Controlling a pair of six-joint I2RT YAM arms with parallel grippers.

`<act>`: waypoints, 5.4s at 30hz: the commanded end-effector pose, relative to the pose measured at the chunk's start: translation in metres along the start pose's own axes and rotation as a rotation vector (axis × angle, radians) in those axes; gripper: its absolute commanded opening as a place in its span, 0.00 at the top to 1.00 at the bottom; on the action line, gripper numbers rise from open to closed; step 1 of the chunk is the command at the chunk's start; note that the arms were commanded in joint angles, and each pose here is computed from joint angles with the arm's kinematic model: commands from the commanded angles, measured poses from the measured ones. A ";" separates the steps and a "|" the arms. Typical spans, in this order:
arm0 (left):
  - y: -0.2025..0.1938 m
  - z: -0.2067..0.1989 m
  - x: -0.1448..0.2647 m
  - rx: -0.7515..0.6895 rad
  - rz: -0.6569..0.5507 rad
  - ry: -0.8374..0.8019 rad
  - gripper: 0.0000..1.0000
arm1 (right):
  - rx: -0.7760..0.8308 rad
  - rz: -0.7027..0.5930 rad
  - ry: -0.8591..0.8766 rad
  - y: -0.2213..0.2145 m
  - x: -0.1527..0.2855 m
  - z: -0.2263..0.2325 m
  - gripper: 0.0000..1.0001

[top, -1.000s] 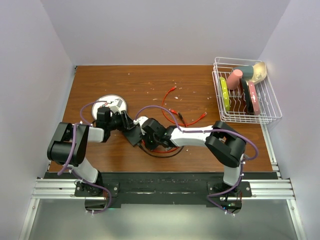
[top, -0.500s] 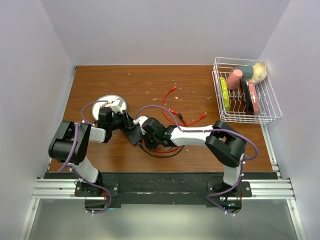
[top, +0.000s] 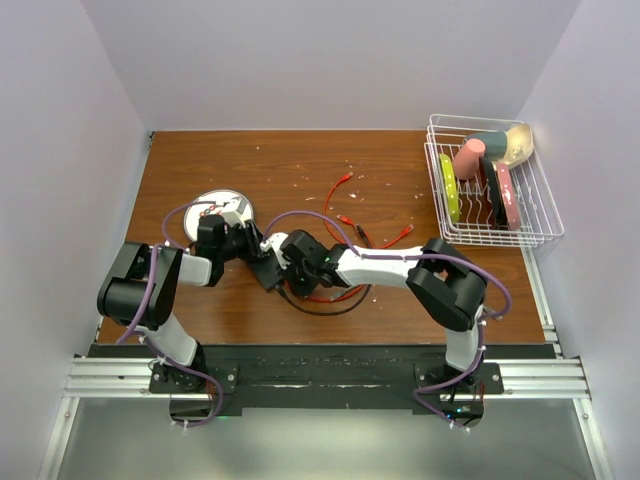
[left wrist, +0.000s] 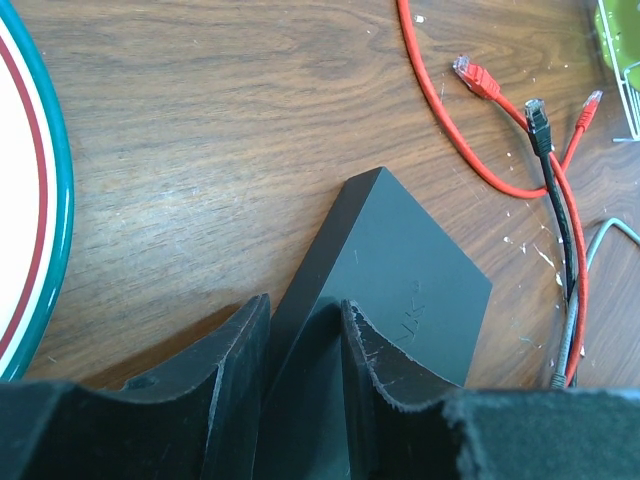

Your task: Insert the plug into the switch port

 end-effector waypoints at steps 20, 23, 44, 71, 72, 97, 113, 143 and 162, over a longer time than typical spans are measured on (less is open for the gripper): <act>-0.096 -0.026 0.025 0.170 0.350 -0.064 1.00 | -0.106 -0.620 -0.164 0.149 0.052 -0.036 1.00; -0.098 -0.027 0.025 0.167 0.356 -0.069 1.00 | -0.103 -0.604 -0.168 0.149 0.045 -0.037 1.00; -0.100 -0.043 0.041 0.181 0.332 -0.074 1.00 | -0.241 -0.675 -0.062 0.157 0.015 -0.033 1.00; -0.162 -0.045 0.042 0.253 0.469 -0.060 1.00 | -0.200 -0.775 -0.171 0.177 0.024 -0.049 1.00; -0.164 -0.045 0.043 0.255 0.472 -0.057 1.00 | -0.220 -0.776 -0.189 0.178 0.024 -0.053 1.00; -0.023 -0.089 0.019 0.057 0.099 -0.098 0.69 | -0.250 -0.651 -0.165 0.107 0.032 -0.047 0.45; 0.067 -0.055 -0.006 -0.021 -0.014 0.053 0.54 | -0.253 -0.612 -0.171 0.090 0.050 -0.046 0.27; 0.060 0.035 -0.052 0.011 0.075 0.275 0.55 | -0.229 -0.404 -0.126 0.056 -0.012 -0.025 0.44; 0.036 0.043 -0.047 0.042 0.118 0.267 0.57 | -0.230 -0.353 -0.190 0.050 -0.041 -0.029 0.73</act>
Point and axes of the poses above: each gripper's point midway between its finger pads, its own x axis back along the fingers, its own z axis along the line the jaws close on, y = z × x, the point moved 4 cm from there along x, back along the fingers, and after that the axes turned 4 degrees about x, right-handed, at the moved point
